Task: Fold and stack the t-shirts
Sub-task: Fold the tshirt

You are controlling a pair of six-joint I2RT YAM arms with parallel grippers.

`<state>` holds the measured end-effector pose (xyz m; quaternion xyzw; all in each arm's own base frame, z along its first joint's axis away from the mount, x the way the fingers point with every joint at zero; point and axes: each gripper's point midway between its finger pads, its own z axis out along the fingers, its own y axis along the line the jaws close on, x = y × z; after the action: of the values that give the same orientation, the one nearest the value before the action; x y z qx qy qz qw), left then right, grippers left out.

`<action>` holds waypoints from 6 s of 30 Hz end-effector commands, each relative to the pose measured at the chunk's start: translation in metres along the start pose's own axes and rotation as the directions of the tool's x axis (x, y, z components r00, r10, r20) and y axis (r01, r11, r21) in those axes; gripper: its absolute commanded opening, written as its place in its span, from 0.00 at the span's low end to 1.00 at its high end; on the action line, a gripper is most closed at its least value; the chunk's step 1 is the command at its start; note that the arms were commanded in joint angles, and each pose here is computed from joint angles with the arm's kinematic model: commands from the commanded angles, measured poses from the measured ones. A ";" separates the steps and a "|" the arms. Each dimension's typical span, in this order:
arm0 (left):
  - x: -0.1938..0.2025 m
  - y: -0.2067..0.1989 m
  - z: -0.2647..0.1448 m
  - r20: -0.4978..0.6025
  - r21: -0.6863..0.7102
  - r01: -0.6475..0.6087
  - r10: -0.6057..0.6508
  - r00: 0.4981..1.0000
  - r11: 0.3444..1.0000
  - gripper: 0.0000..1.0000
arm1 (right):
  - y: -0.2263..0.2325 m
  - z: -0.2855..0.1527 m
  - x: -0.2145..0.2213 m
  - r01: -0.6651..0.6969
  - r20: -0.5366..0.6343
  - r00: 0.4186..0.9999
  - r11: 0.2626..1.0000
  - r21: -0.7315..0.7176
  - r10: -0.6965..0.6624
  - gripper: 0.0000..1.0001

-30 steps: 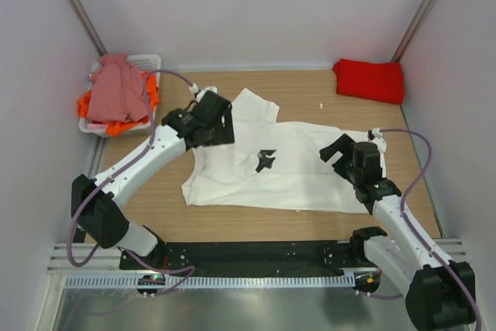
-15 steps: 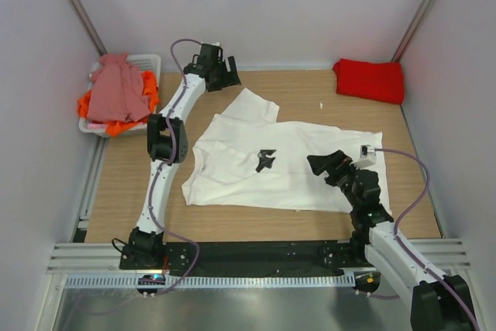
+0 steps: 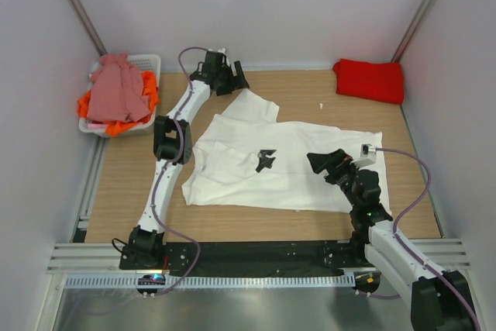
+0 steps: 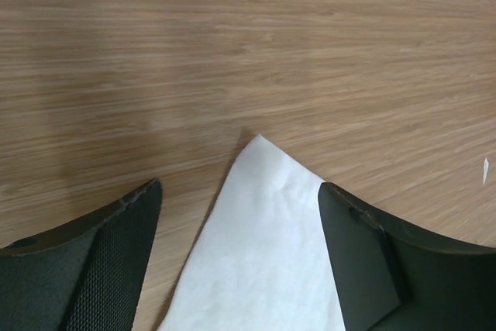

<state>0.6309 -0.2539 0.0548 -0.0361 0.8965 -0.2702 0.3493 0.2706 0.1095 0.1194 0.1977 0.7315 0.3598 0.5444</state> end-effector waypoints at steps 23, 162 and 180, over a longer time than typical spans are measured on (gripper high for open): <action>0.058 -0.035 -0.002 -0.190 0.154 -0.061 0.090 0.978 0.986 0.32 | 0.011 0.006 -0.009 0.003 0.019 1.000 1.000 -0.025 -0.003 1.00; 0.176 0.036 -0.375 -0.008 -0.374 0.114 -0.126 0.992 0.920 0.92 | -0.142 0.071 -0.216 0.005 0.148 0.977 0.707 0.707 -0.155 1.00; 0.257 0.037 -0.231 -0.217 -0.445 0.066 -0.179 0.960 0.893 0.67 | -0.104 0.122 -0.050 0.303 -0.463 0.885 0.807 0.507 -0.042 0.80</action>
<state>0.2755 -0.1661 0.0197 -0.1198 0.9750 -0.0612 0.1766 0.4378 0.0474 0.0822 0.1937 0.8988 0.1246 0.3730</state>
